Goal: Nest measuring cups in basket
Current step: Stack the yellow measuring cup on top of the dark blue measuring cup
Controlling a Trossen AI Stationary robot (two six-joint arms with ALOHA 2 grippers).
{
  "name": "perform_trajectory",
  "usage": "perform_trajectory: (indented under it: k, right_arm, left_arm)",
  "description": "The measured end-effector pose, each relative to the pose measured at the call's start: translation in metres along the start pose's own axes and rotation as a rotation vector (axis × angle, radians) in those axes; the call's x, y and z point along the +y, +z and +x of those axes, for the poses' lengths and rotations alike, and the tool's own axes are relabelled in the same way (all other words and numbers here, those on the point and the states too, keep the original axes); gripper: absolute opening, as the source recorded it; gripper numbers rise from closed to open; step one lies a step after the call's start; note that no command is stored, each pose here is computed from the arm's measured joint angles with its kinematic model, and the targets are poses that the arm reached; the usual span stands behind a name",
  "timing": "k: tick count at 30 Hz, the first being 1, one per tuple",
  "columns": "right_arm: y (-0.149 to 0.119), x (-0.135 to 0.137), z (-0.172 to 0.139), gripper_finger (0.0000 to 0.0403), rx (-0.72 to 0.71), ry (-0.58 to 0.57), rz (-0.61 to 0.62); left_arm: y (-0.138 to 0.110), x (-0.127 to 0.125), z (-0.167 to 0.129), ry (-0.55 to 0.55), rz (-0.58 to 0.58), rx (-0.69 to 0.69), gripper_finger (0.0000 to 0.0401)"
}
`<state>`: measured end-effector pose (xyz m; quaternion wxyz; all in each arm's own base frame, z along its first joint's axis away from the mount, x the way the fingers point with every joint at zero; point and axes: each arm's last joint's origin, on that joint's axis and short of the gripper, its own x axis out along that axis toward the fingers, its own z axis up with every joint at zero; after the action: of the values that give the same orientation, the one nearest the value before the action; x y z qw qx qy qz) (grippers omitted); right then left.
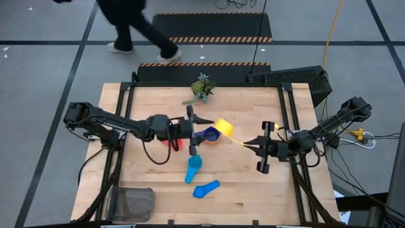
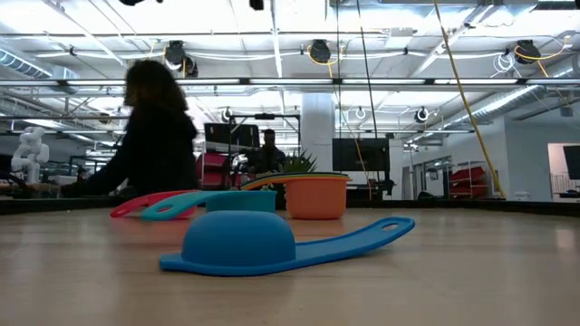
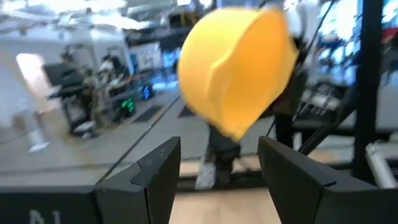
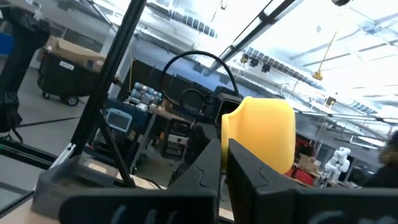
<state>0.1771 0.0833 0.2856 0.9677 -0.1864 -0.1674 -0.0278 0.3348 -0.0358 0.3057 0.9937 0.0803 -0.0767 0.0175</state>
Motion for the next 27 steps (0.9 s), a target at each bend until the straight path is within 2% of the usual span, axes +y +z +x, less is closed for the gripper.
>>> perform_trajectory:
  k: [5,9,14,18,22,27]
  right_arm:
    - [0.0,0.0,0.0,0.0,0.003,0.001,-0.01]
    - [-0.001,0.001,0.0,0.0,0.008,0.005,-0.017]
    - [-0.002,0.002,0.001,0.0,0.014,0.009,-0.036]
    - [-0.005,0.004,0.003,0.0,0.021,0.009,-0.056]
    - [-0.008,0.007,0.005,0.0,0.018,0.004,-0.08]
    - [-0.011,0.01,0.008,0.0,0.023,0.0,-0.117]
  left_arm:
    - [-0.002,-0.003,0.004,-0.033,-0.029,-0.066,0.0224]
    - [-0.002,-0.003,0.006,-0.025,-0.062,-0.105,0.0245]
    - [-0.004,-0.002,0.008,0.03,-0.128,-0.126,0.0275]
    - [-0.007,0.0,0.009,0.075,-0.156,-0.105,0.028]
    - [-0.012,0.003,0.011,0.105,-0.187,-0.092,0.0245]
    - [-0.012,0.006,0.012,0.129,-0.194,-0.098,0.0158]
